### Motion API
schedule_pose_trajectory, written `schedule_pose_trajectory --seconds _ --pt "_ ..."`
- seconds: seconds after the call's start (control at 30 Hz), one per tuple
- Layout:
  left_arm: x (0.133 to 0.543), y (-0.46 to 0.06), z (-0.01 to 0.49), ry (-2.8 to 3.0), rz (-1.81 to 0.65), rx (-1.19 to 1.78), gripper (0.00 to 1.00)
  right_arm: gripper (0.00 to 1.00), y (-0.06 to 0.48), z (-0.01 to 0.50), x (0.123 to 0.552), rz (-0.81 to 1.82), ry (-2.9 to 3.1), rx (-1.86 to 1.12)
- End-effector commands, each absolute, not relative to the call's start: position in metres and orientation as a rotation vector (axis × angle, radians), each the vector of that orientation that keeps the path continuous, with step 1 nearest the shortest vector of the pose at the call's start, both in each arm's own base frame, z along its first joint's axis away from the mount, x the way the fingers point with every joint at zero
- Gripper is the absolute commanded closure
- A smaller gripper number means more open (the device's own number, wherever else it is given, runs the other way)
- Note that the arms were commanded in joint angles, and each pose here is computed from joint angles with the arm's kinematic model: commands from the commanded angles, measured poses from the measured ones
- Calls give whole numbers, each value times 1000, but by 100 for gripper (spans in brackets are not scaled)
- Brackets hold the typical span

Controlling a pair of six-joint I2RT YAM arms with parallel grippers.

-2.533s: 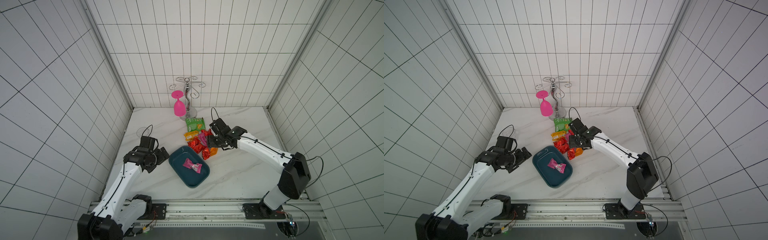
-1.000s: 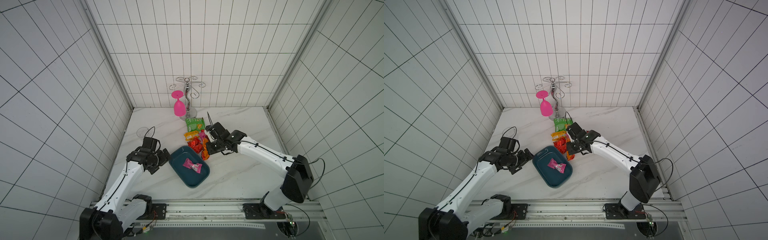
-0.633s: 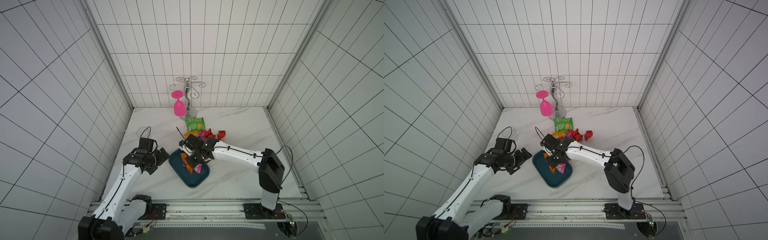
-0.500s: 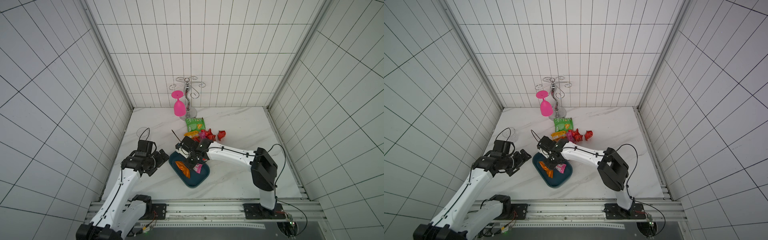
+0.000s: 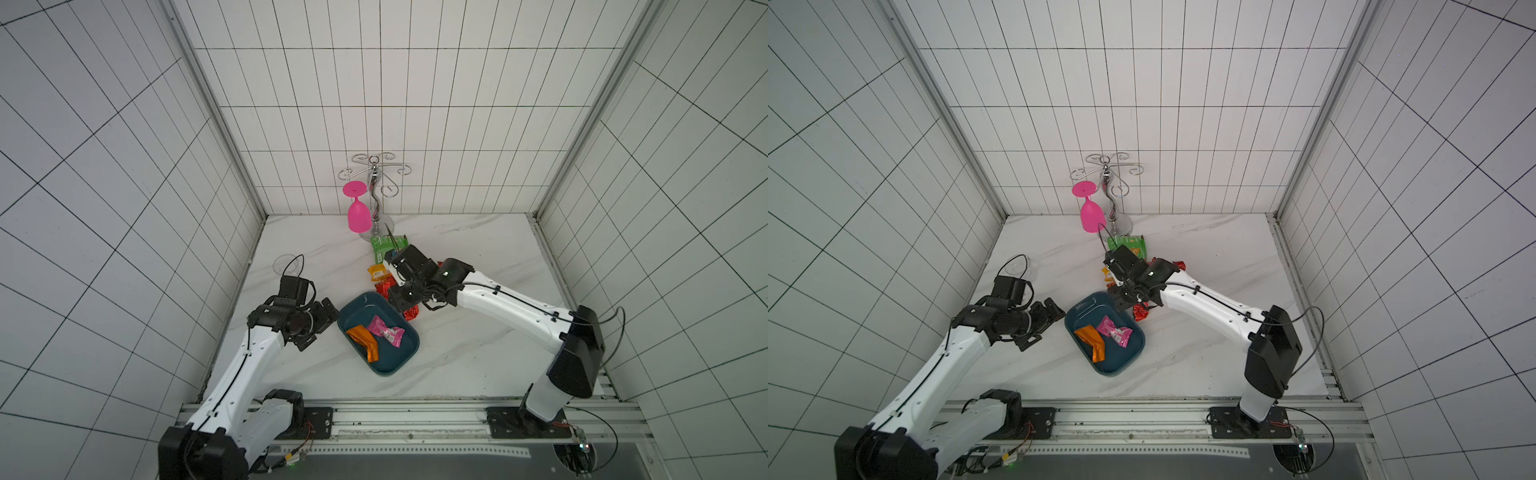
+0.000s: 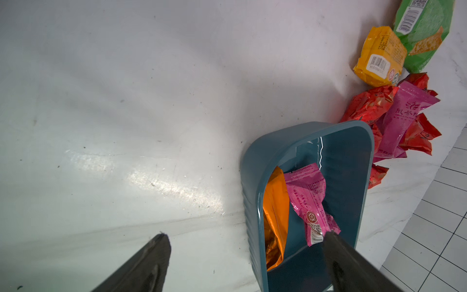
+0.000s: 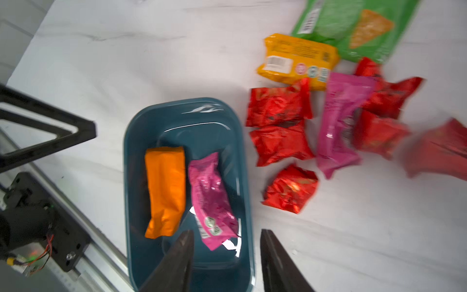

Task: Put the tea bags into the storage box
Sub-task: Pick up the tea bag from the center of the board.

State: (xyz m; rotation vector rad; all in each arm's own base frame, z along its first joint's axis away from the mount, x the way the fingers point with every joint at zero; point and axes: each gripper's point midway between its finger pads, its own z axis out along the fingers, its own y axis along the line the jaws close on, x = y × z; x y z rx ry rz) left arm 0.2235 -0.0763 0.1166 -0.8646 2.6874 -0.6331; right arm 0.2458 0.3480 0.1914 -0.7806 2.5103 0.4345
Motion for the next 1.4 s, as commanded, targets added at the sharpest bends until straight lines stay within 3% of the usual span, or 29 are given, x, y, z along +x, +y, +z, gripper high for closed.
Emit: schedule_pose_trajectory --seconds 0.0,0.07,0.17,0.8,1.0,1.17,1.37 --pt "236 -83 129 2667 -666 -787 2 43 305 170 261 352 2625 -547" --pt "239 -84 130 2678 -668 -773 3 34 293 164 267 364 2648 -487" --pt "241 -89 131 2696 -680 -750 3 30 280 148 272 383 2705 -422" --pt "216 -89 124 2719 -665 -747 3 31 324 61 300 522 2827 -421" --pt "211 -85 124 2726 -641 -753 3 47 334 45 302 555 2858 -416" --pt "206 -82 123 2712 -627 -752 3 75 332 46 301 552 2857 -416" --pt "214 -85 124 2708 -644 -744 3 77 320 61 298 512 2820 -433"
